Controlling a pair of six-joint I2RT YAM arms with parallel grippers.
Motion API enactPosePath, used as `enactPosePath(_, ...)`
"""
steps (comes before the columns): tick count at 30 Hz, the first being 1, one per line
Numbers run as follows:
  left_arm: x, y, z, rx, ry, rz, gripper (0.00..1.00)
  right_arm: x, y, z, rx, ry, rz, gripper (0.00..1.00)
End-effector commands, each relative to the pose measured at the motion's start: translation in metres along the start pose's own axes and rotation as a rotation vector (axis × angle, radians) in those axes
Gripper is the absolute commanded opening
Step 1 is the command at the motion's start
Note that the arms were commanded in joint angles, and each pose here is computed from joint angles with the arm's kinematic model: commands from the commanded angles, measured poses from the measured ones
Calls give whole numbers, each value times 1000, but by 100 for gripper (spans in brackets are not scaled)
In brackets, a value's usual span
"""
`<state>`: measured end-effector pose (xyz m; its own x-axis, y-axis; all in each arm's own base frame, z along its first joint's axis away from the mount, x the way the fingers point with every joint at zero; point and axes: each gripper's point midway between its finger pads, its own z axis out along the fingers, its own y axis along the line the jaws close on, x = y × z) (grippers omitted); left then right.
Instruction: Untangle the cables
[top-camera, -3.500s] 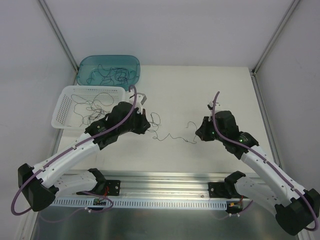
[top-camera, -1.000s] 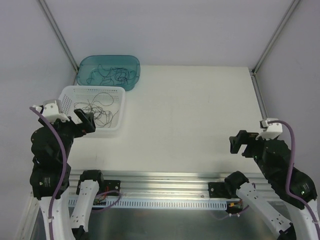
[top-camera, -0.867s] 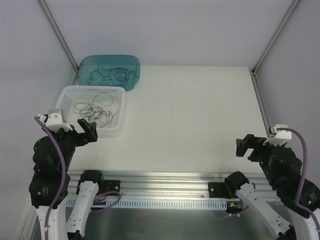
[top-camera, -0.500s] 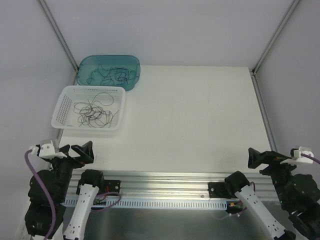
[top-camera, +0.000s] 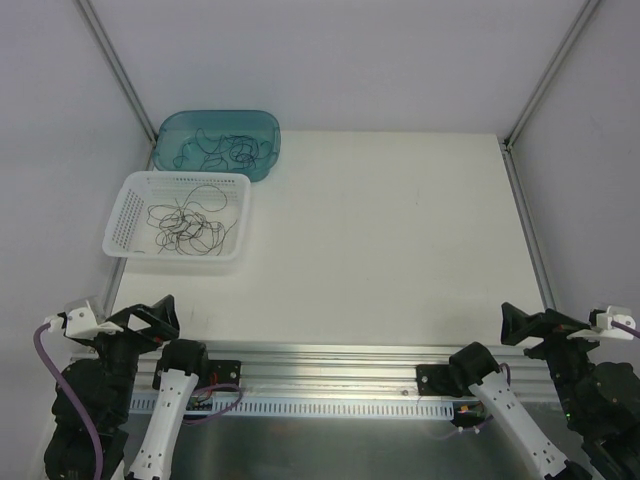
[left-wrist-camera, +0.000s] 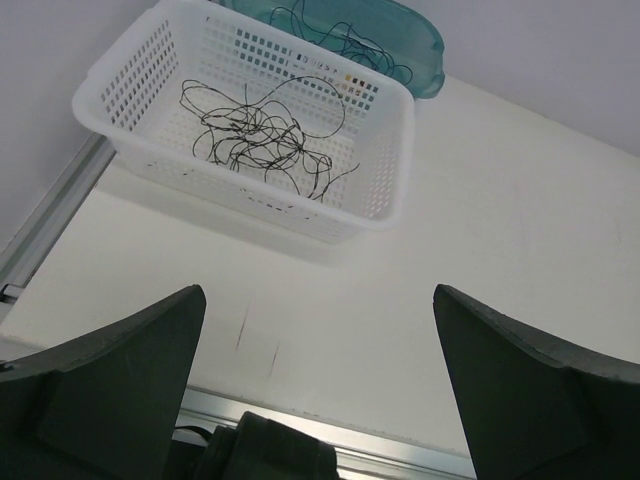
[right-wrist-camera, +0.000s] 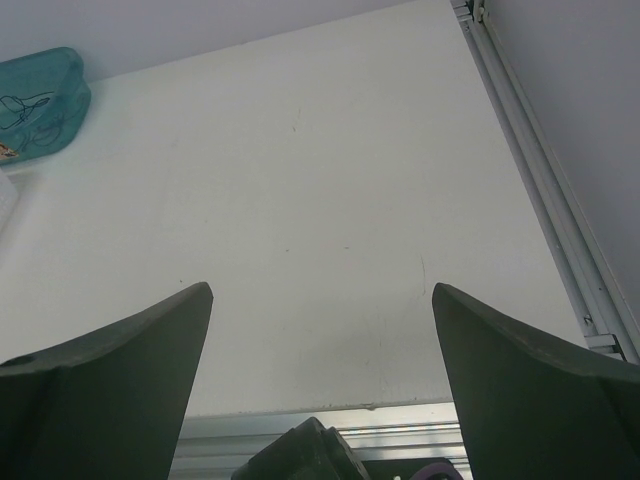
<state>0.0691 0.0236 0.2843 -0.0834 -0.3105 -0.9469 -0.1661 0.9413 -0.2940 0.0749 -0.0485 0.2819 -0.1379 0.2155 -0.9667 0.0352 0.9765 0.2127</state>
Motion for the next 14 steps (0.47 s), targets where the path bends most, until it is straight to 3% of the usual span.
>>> enactPosePath(1,-4,13,-30,18,-155,-95,99,-3,-14,-17,-7,-85,34,97)
enactPosePath(14,-3,15,-28,3,-152,-107,99,1,-12,-14,-14,-72,-2,97)
